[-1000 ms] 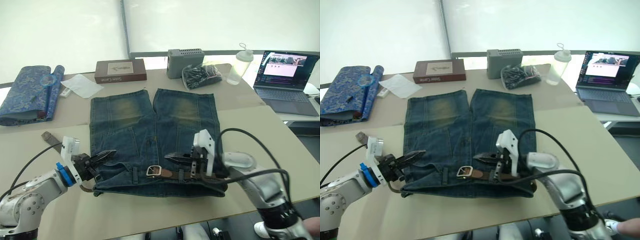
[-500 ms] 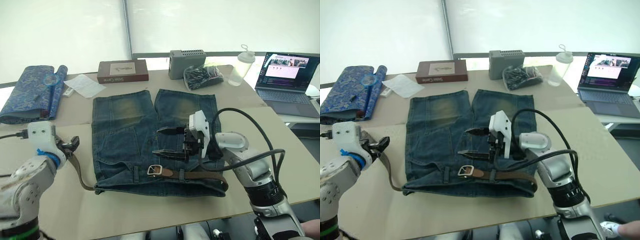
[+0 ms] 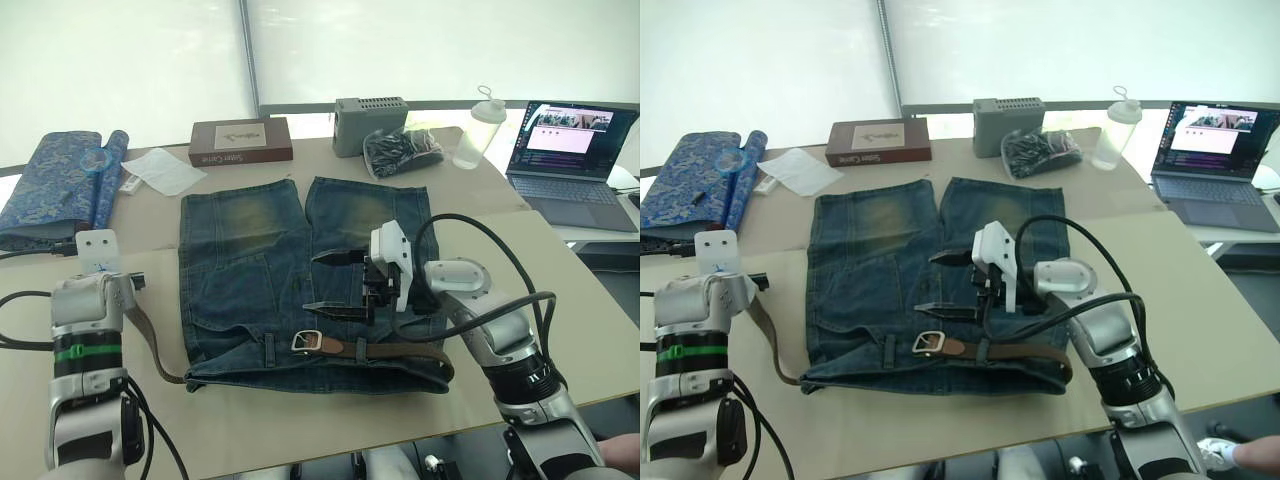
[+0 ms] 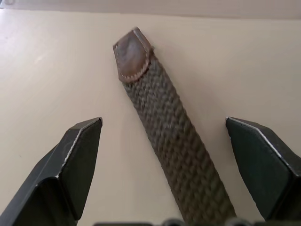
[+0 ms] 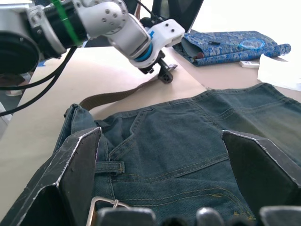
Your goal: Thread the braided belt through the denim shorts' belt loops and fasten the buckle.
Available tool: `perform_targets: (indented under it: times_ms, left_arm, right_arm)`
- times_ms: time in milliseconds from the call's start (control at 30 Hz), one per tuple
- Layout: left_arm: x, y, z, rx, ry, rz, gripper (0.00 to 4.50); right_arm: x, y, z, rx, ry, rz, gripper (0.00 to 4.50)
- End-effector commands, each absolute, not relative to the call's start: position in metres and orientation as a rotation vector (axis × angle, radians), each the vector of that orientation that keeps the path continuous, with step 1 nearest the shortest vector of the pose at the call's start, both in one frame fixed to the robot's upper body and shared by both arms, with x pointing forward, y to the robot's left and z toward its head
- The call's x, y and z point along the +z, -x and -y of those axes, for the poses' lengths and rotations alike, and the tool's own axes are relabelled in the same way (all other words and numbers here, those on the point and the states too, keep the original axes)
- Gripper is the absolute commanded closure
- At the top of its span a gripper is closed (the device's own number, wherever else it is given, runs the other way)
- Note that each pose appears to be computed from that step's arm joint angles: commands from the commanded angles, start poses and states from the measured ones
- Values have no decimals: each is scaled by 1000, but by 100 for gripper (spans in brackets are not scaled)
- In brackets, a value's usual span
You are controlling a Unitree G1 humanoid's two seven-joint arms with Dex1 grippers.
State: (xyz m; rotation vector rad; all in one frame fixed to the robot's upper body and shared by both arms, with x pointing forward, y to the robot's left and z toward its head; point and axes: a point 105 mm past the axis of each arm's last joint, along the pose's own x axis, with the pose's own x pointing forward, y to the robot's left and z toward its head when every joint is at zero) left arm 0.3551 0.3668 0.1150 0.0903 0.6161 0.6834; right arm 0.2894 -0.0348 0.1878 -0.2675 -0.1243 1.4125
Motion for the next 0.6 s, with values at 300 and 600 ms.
perform_targets:
  times_ms: [300, 600]
  left_arm:
    - [101, -338, -372, 719, -54, -642, 340]
    - [107, -311, -368, 739, -66, -574, 441]
  right_arm:
    - [200, -284, 39, 1378, 313, 191, 0]
    - [200, -286, 39, 1394, 277, 179, 0]
